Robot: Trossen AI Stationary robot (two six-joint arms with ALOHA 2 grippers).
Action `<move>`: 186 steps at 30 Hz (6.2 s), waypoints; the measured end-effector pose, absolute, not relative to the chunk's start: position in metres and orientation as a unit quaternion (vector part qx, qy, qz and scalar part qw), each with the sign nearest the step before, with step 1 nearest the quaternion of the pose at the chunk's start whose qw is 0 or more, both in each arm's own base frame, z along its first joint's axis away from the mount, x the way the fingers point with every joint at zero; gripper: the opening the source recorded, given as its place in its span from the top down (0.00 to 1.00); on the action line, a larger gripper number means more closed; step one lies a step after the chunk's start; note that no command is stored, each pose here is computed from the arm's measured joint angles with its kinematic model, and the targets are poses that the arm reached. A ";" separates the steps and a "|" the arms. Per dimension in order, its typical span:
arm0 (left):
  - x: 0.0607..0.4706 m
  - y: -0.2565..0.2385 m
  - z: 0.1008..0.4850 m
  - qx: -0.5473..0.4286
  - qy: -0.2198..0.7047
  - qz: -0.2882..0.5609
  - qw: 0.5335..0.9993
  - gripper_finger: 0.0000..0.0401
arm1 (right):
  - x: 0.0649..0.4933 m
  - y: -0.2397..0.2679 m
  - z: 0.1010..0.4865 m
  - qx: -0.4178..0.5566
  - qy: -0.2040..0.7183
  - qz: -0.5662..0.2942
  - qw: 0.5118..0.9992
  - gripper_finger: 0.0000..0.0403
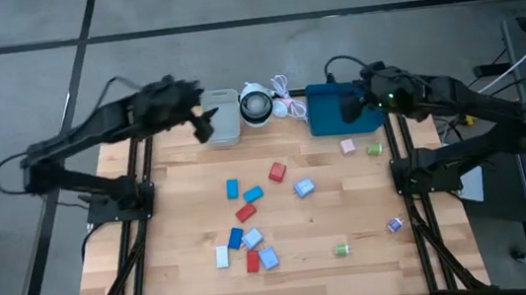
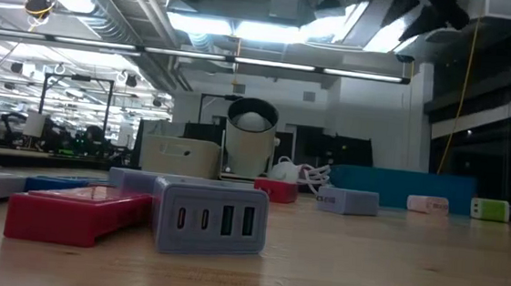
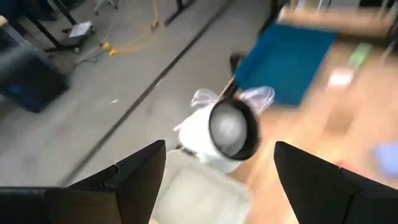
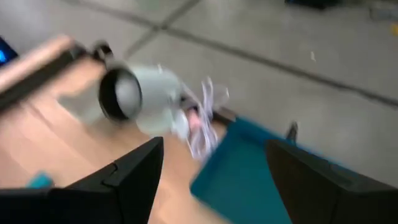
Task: Pick & Place Office items
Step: Put the light pink charger adapter into the blue bin
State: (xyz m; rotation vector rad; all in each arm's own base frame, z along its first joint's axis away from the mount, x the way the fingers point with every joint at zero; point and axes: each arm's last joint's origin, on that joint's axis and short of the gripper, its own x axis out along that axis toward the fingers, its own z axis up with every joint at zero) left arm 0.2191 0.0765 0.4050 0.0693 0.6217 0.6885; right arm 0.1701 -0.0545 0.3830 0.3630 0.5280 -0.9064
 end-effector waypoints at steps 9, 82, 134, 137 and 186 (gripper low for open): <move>0.286 0.084 0.359 0.038 0.404 0.267 0.874 0.27 | 0.190 -0.050 0.351 0.177 0.369 -0.395 0.822 0.29; 0.294 0.151 0.327 -0.061 0.427 0.210 0.877 0.27 | 0.206 -0.078 0.148 0.386 0.467 -0.517 0.604 0.40; 0.285 0.160 0.301 -0.094 0.453 0.198 0.864 0.27 | 0.209 -0.084 0.123 0.396 0.442 -0.527 0.609 0.69; 0.285 0.160 0.301 -0.096 0.452 0.199 0.864 0.27 | 0.210 -0.084 0.123 0.399 0.440 -0.524 0.610 0.80; 0.294 0.162 0.308 -0.120 0.393 0.194 0.891 0.27 | 0.214 -0.171 0.229 0.323 0.448 -0.515 0.655 0.88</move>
